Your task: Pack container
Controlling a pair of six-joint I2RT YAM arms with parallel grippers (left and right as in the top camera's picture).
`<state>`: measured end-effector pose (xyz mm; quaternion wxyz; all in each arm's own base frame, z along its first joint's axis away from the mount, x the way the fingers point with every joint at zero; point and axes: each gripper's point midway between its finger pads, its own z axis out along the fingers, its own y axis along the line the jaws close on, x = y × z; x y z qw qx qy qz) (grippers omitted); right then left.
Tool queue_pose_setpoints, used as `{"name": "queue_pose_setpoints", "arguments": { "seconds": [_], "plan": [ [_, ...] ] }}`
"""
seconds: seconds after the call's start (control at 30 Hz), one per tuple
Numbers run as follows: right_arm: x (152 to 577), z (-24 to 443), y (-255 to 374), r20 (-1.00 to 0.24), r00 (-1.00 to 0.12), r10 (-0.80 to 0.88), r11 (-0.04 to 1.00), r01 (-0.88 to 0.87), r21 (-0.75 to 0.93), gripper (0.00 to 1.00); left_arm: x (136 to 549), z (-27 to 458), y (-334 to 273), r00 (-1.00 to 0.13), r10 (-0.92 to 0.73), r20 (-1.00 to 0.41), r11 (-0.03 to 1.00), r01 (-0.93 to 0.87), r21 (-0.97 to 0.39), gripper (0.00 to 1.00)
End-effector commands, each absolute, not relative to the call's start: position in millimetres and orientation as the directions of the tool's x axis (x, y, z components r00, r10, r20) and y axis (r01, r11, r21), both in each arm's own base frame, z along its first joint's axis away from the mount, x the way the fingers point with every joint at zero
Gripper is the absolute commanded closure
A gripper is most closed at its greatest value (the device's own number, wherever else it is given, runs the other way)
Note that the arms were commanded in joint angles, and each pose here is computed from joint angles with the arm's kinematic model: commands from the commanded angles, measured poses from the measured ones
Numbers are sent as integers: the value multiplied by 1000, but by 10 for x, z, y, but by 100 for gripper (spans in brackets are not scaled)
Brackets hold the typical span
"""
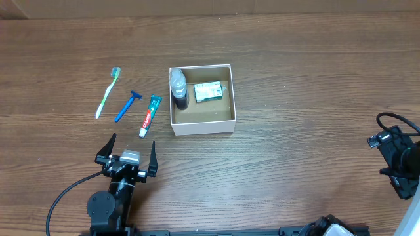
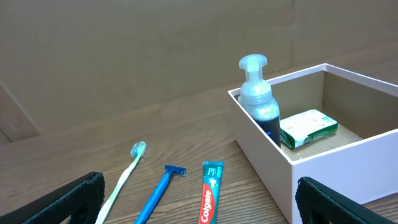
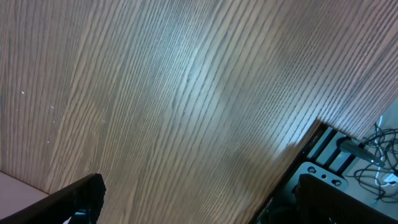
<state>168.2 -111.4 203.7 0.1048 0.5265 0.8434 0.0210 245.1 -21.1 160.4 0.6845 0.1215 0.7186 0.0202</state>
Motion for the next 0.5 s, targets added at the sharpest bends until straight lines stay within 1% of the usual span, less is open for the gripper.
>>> {"name": "queue_pose_setpoints", "arguments": {
  "seconds": [0.0, 0.07, 0.1, 0.2, 0.33, 0.4, 0.47],
  "plan": [
    [1683, 2035, -1128, -161, -419, 894, 441, 885, 148, 0, 2449, 1642, -208, -44, -9, -999, 990, 138, -15, 0],
    [1690, 2036, -1134, -163, -418, 894, 441, 885, 149, 0, 2446, 1647, -224, -67, -169, -983, 974, 138, -177, 0],
    [1690, 2035, -1134, -163, -418, 894, 441, 885, 148, 0, 2435, 1694, -261, -77, -260, -963, 951, 154, -269, 0],
    [1690, 2035, -1134, -163, -418, 894, 441, 885, 148, 0, 2341, 1971, -305, -104, -381, -919, 905, 165, -393, 0],
    [1690, 2035, -1134, -163, -418, 894, 441, 885, 148, 0, 2144, 2518, -243, -131, -398, -908, 905, 107, -412, 0],
    [1690, 2035, -1134, -163, -418, 894, 441, 885, 148, 0, 2089, 2687, -261, -229, -401, -887, 902, 72, -426, 0],
    [1690, 2035, -1134, -163, -418, 894, 441, 885, 148, 0, 2087, 2839, -340, -355, -393, -848, 895, 62, -441, 0]
  ]
}}
